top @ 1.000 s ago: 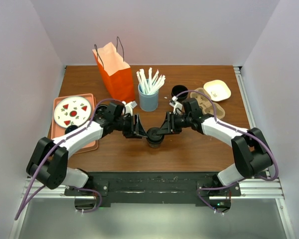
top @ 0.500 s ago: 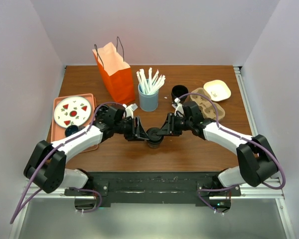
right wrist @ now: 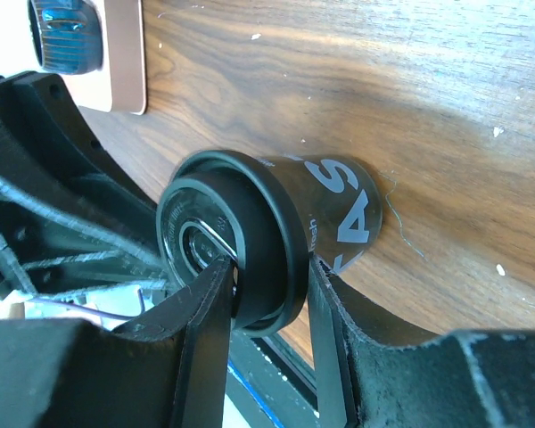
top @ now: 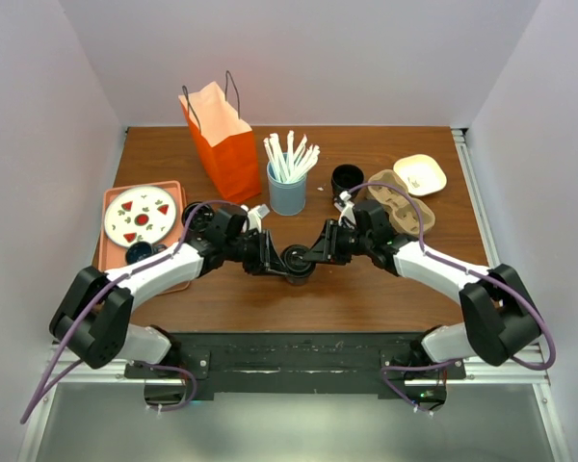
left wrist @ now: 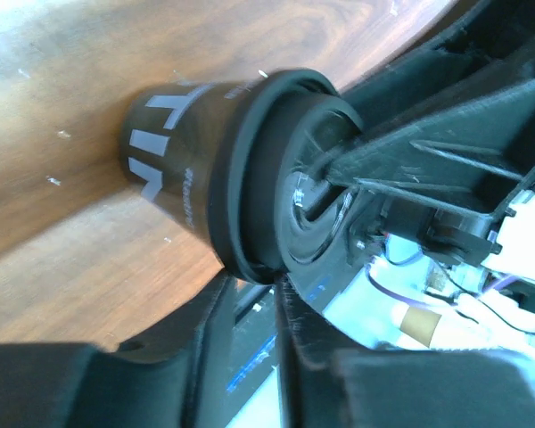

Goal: Pack the takeout coffee

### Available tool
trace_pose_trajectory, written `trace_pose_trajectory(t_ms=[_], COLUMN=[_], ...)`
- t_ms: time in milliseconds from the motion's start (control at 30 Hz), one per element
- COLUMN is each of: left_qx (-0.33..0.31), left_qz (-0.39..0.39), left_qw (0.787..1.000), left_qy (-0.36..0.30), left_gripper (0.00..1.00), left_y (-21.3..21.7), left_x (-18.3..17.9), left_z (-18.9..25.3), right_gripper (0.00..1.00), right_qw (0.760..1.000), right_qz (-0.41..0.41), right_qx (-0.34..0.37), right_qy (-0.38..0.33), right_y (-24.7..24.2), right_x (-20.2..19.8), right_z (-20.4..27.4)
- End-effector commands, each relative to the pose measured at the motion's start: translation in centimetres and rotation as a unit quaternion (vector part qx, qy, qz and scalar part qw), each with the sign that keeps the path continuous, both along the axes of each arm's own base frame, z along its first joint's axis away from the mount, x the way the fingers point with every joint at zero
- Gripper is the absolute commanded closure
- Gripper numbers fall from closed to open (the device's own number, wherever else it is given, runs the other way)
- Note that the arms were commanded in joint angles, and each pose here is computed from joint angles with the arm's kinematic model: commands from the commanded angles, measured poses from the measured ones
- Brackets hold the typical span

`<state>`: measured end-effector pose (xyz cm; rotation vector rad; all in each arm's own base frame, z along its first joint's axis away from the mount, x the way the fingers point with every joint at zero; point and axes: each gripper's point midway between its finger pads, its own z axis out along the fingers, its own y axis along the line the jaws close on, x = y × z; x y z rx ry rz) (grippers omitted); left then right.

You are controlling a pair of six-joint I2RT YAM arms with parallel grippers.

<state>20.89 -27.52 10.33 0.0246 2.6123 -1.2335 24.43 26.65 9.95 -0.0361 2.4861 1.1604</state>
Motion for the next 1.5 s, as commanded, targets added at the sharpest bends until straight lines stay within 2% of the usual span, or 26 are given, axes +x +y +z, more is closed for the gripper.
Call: trace_pose_trajectory(t_ms=[0, 267, 400, 500, 700, 833, 1200, 1467], left_qx=[0.063, 0.073, 0.081, 0.103, 0.115, 0.112, 0.122, 0.126], left_qz=[0.021, 0.02, 0.014, 0.019, 0.023, 0.012, -0.018, -0.017], left_qw=[0.998, 0.997, 0.996, 0.993, 0.989, 0.988, 0.988, 0.987], left_qy=[-0.015, -0.016, -0.033, -0.054, -0.085, -0.109, -0.096, -0.097], left_gripper=[0.77, 0.82, 0.65, 0.58, 0.52, 0.52, 0.56, 0.56], left_y=[1.1, 1.2, 1.2, 1.9, 2.8, 2.5, 2.1, 2.3], left_x=[1.5, 1.8, 2.4, 3.4, 5.5, 6.8, 7.0, 7.1], left_z=[-2.2, -2.5, -0.6, 1.0, 3.8, 4.9, 1.3, 0.9], right_gripper=[0.64, 0.64, 0.64, 0.64, 0.64, 0.64, 0.62, 0.49], right_qw=[0.996, 0.996, 0.996, 0.995, 0.994, 0.994, 0.995, 0.997], right_qz=[-0.026, -0.021, -0.016, -0.013, 0.004, 0.015, 0.031, 0.034], right_qx=[-0.071, -0.081, -0.087, -0.092, -0.101, -0.104, -0.097, -0.076], right_qy=[0.042, 0.041, 0.032, 0.029, 0.026, 0.029, 0.022, -0.005], right_y=[-2.2, -2.3, -2.2, -2.1, -2.0, -1.7, -1.3, -0.6], right_x=[-1.4, -1.4, -0.8, -0.4, -0.2, -0.1, -0.1, 0.6], right_z=[-4.5, -4.9, -4.2, -3.9, -4.0, -4.2, -3.4, -0.9])
